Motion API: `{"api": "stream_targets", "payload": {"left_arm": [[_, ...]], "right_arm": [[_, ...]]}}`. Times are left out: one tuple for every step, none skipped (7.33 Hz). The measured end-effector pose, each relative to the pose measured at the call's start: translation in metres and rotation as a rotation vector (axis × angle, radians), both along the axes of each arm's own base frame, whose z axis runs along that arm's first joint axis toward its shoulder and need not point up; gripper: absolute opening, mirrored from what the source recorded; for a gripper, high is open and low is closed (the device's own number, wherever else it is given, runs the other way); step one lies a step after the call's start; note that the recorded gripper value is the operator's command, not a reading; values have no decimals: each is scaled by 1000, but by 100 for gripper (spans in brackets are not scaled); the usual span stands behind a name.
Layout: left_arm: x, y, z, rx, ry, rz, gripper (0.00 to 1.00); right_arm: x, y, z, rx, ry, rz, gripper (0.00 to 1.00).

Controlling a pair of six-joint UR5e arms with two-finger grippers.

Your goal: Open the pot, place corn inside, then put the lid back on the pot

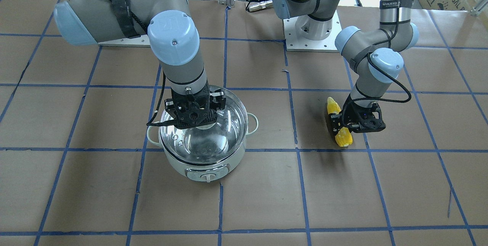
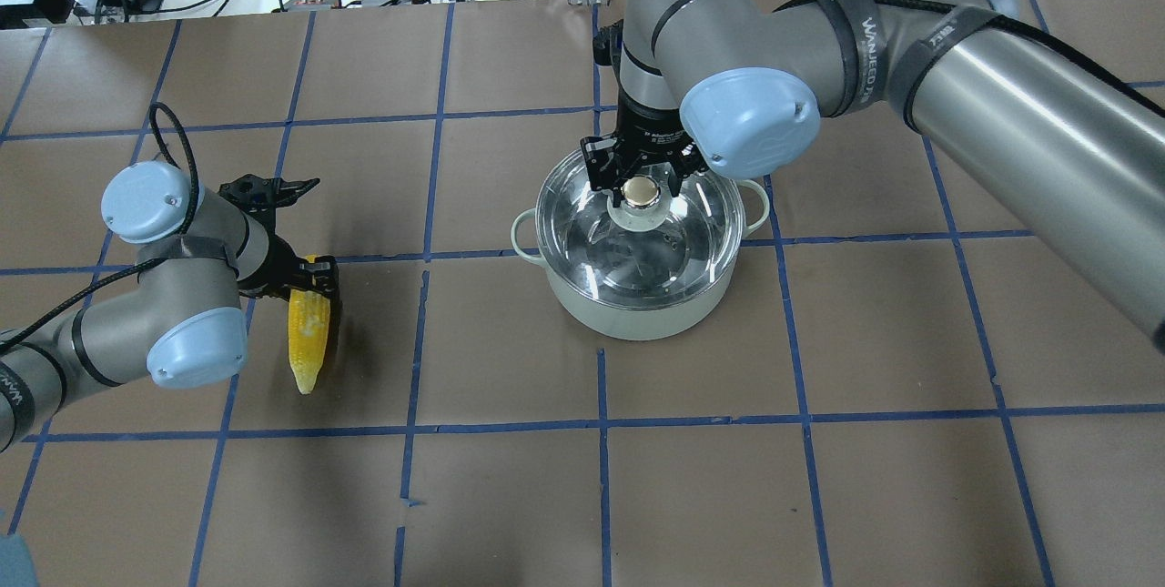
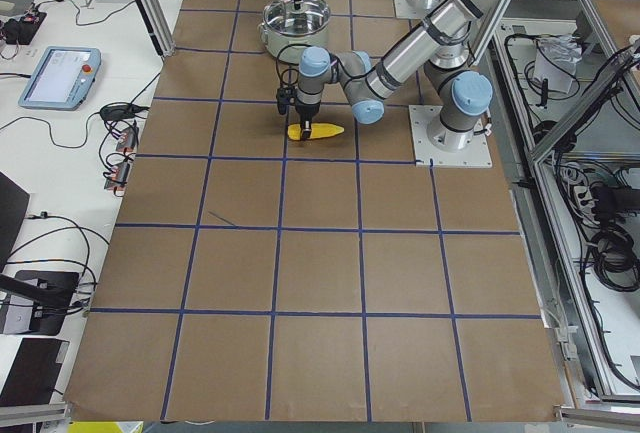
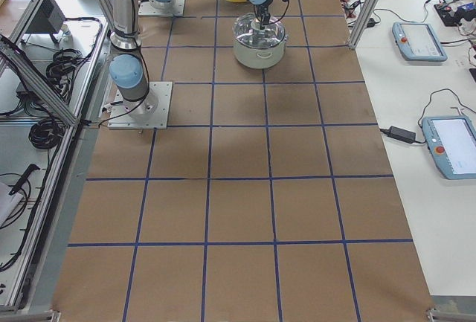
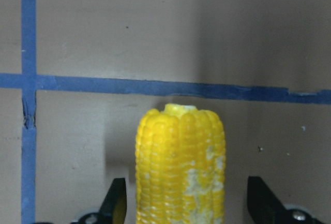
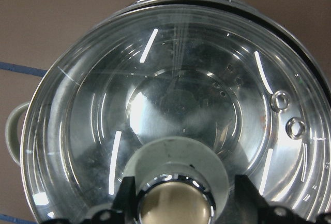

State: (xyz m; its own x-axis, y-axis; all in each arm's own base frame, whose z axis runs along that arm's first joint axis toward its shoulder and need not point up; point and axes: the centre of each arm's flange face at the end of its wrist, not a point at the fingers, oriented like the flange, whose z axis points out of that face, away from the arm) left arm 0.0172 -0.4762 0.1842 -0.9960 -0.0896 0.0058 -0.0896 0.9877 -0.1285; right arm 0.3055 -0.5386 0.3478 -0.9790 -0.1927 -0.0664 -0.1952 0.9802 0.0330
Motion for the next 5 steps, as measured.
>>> {"api": "stream_targets", "payload": {"left_arm": [[3, -1, 4, -8, -3, 5, 8], [2, -4, 9, -15, -7, 3, 8], [2, -8, 16, -16, -8, 4, 8], [2, -13, 29, -10, -9, 8, 8], [1, -20, 45, -2, -8, 15, 10]], "right_arm": [[0, 0, 0, 1, 1, -2, 61], [0, 0, 1, 3, 1, -4, 60], [0, 0, 1, 4, 1, -8, 55], [0, 0, 1, 4, 1, -11, 55], [1, 0, 1, 4, 1, -13, 53]]}}
